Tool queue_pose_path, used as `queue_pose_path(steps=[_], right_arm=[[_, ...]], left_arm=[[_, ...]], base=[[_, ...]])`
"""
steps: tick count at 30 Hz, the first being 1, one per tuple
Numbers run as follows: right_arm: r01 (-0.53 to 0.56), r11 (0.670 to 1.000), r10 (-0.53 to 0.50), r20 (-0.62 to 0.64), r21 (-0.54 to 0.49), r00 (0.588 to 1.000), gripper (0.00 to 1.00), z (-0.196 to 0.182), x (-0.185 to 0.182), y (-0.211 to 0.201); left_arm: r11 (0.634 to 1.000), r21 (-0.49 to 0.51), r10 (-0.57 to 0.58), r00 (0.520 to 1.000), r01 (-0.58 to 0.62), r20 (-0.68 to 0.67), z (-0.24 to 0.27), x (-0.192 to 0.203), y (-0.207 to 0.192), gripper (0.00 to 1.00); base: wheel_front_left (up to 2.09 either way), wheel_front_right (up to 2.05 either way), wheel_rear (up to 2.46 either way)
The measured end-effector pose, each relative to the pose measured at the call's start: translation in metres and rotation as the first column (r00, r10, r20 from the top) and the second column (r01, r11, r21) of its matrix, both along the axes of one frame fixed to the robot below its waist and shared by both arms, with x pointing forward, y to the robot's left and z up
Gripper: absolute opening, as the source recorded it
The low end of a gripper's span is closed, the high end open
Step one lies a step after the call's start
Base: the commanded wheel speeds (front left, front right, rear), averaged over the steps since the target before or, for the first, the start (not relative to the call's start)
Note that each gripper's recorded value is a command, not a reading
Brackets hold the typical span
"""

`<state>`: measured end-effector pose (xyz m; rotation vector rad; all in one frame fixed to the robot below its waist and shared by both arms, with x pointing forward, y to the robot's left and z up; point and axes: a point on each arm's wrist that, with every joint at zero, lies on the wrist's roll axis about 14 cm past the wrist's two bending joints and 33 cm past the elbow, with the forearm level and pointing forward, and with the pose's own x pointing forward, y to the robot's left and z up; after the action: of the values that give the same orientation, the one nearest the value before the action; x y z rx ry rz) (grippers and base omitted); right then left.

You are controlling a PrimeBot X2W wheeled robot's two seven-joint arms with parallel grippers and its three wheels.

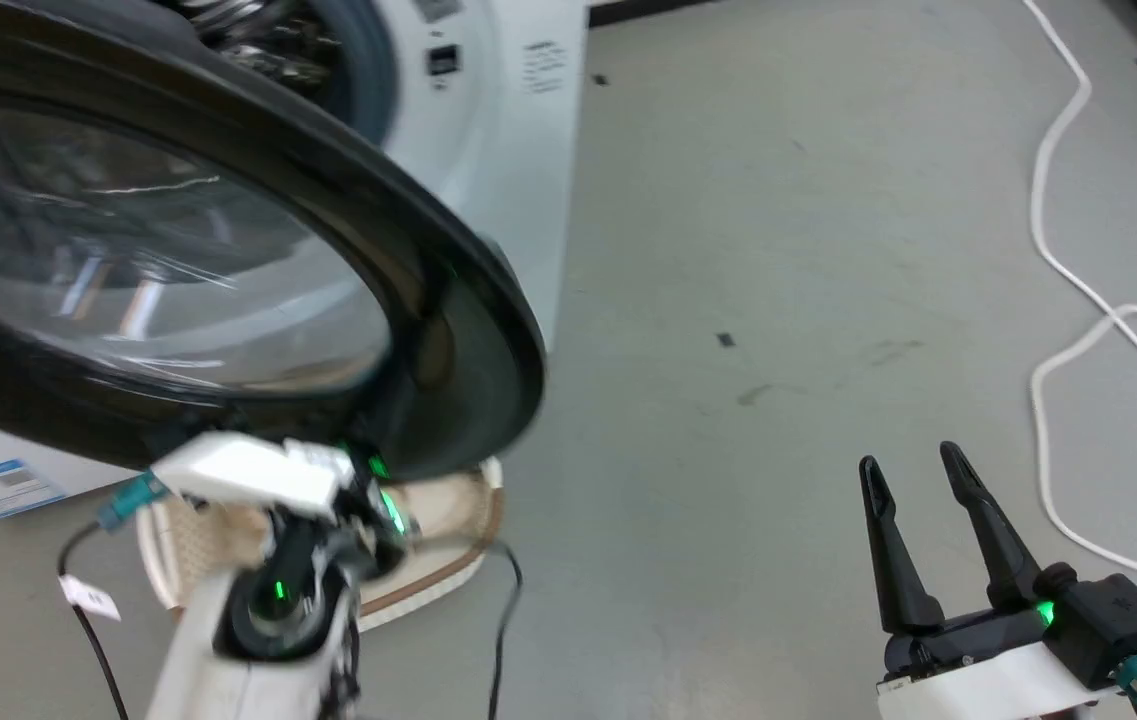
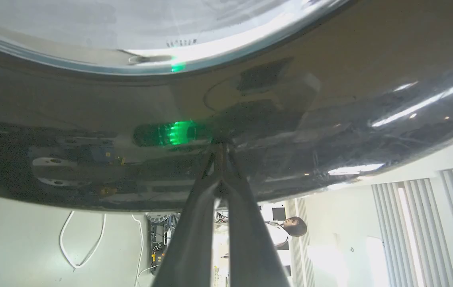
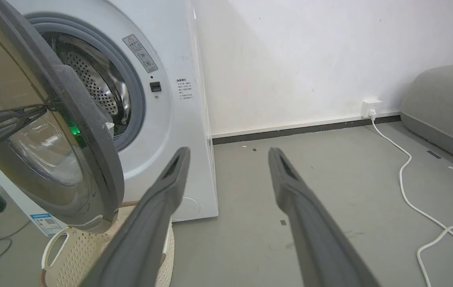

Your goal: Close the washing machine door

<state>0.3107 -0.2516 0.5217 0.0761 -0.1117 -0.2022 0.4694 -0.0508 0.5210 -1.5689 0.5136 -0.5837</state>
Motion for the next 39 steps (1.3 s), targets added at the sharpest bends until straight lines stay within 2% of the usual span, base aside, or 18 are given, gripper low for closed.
queue_pose_path(steps=[6, 15, 20, 23, 25, 28, 31, 33, 38, 39], right_arm=[[0.039, 0.999, -0.039, -0.012, 0.005, 0.999, 1.00, -0.002, -0.008, -0.009], [0.002, 1.000, -0.002, 0.019, 0.013, 1.000, 1.00, 0.004, -0.001, -0.001], [-0.048, 0.999, 0.048, 0.046, 0.011, 0.998, 1.00, 0.010, 0.009, 0.011], [-0.081, 0.997, 0.081, 0.061, 0.005, 0.995, 1.00, 0.014, 0.015, 0.020], [-0.106, 0.994, 0.106, 0.068, -0.001, 0.992, 1.00, 0.015, 0.019, 0.027], [-0.148, 0.989, 0.148, 0.076, -0.007, 0.986, 1.00, 0.017, 0.026, 0.039], [-0.193, 0.981, 0.193, 0.082, -0.008, 0.978, 1.00, 0.018, 0.032, 0.052], [-0.220, 0.976, 0.220, 0.087, -0.008, 0.972, 1.00, 0.019, 0.036, 0.060], [-0.286, 0.958, 0.285, 0.103, -0.011, 0.953, 1.00, 0.024, 0.044, 0.081], [-0.297, 0.955, 0.296, 0.106, -0.012, 0.949, 1.00, 0.025, 0.045, 0.084]], left_arm=[[0.999, -0.015, 0.040, 0.999, -0.040, 0.014, 0.013, 0.033, -0.019, 0.00], [1.000, 0.023, 0.014, 0.999, -0.015, 0.047, 0.015, 0.019, -0.015, 0.00], [0.986, 0.165, -0.003, 0.992, -0.018, 0.126, 0.005, -0.009, 0.006, 0.00], [0.964, 0.248, 0.053, 0.981, -0.100, 0.187, 0.002, -0.019, 0.035, 0.00], [0.911, 0.371, 0.069, 0.955, -0.178, 0.289, 0.001, -0.025, 0.060, 0.00], [0.787, 0.507, 0.096, 0.882, -0.351, 0.461, 0.008, -0.028, 0.104, 0.00], [0.652, 0.553, 0.121, 0.790, -0.520, 0.601, 0.021, -0.033, 0.142, 0.00], [0.533, 0.583, 0.108, 0.732, -0.613, 0.672, 0.029, -0.036, 0.167, 0.00], [0.291, 0.560, 0.116, 0.609, -0.776, 0.784, 0.059, -0.053, 0.213, 0.00], [0.246, 0.546, 0.114, 0.583, -0.801, 0.804, 0.066, -0.057, 0.220, 0.24]], base=[[0.00, 0.00, 0.00], [0.00, 0.00, 0.00], [0.00, 0.00, 0.00], [0.00, 0.00, 0.00], [0.00, 0.00, 0.00], [0.00, 0.00, 0.00], [0.00, 0.00, 0.00], [0.00, 0.00, 0.00], [0.00, 0.00, 0.00], [0.00, 0.00, 0.00]])
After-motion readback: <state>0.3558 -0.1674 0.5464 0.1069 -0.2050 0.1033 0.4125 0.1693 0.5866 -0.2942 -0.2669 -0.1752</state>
